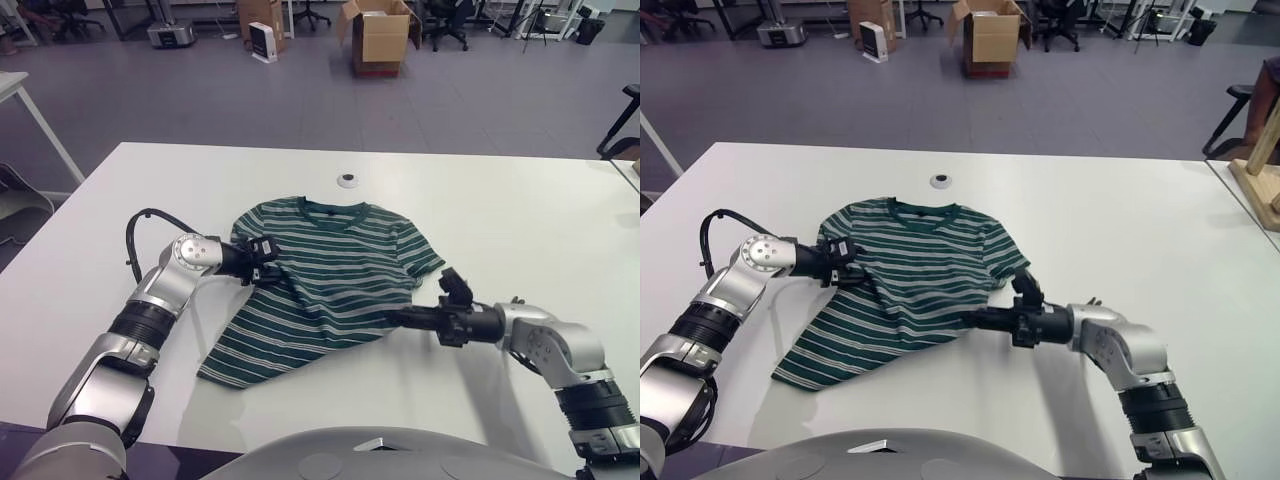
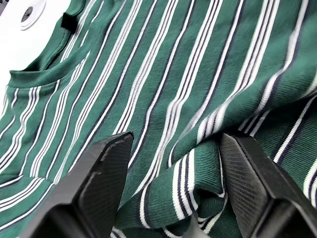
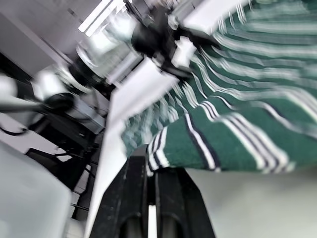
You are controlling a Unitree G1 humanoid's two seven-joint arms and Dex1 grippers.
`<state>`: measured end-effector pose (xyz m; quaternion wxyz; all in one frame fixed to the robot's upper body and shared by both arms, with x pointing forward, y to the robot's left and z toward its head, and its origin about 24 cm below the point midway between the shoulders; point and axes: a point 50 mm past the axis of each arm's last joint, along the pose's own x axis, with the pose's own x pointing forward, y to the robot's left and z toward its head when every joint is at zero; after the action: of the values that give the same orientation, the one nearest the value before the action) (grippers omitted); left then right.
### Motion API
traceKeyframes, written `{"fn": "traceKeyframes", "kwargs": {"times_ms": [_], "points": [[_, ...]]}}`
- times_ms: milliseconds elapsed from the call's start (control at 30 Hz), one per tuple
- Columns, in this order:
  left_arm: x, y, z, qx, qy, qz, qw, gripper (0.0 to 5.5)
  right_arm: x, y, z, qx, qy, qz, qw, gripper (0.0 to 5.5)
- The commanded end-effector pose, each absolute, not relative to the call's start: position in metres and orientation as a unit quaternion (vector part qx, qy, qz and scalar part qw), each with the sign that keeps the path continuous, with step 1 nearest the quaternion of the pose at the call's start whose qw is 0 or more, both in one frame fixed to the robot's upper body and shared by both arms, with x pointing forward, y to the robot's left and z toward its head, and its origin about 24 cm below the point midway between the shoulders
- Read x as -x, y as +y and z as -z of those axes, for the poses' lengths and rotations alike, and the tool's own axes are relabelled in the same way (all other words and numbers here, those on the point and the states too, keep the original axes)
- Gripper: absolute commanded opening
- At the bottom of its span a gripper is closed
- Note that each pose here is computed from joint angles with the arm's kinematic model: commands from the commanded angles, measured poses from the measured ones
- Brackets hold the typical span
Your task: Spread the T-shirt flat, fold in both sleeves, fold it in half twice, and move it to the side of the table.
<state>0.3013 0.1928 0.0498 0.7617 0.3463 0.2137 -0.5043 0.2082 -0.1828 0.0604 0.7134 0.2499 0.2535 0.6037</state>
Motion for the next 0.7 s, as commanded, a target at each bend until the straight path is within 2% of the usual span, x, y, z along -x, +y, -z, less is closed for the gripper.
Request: {"fn": "traceKeyframes", "kwargs": {"times_ms": [33,333,467,600,700], "points": [[-0.294,0.19,-0.034,-0.36,0.232,0.505,0.75,2.95,-0.224,-0.179,-0.086,-0.289,0.217,-0.61,0.705,0.01],[-0.3,0.183,-0.056,-0.398,0.165,0.494,0.755,2.95,-0.284,-0.148,-0.092,-0.36,0.266,-0.456,0.769,0.01],[-0.299,0.178,-0.068,-0.407,0.141,0.49,0.758,2.95,-0.299,-0.132,-0.075,-0.324,0.326,-0.368,0.808,0.01],[-0.293,0.17,-0.075,-0.409,0.128,0.498,0.754,2.95,-0.298,-0.129,-0.056,-0.226,0.353,-0.319,0.85,0.83],[-0.287,0.17,-0.073,-0.411,0.133,0.498,0.751,2.95,-0.292,-0.14,-0.071,-0.167,0.314,-0.341,0.87,1.32]]}}
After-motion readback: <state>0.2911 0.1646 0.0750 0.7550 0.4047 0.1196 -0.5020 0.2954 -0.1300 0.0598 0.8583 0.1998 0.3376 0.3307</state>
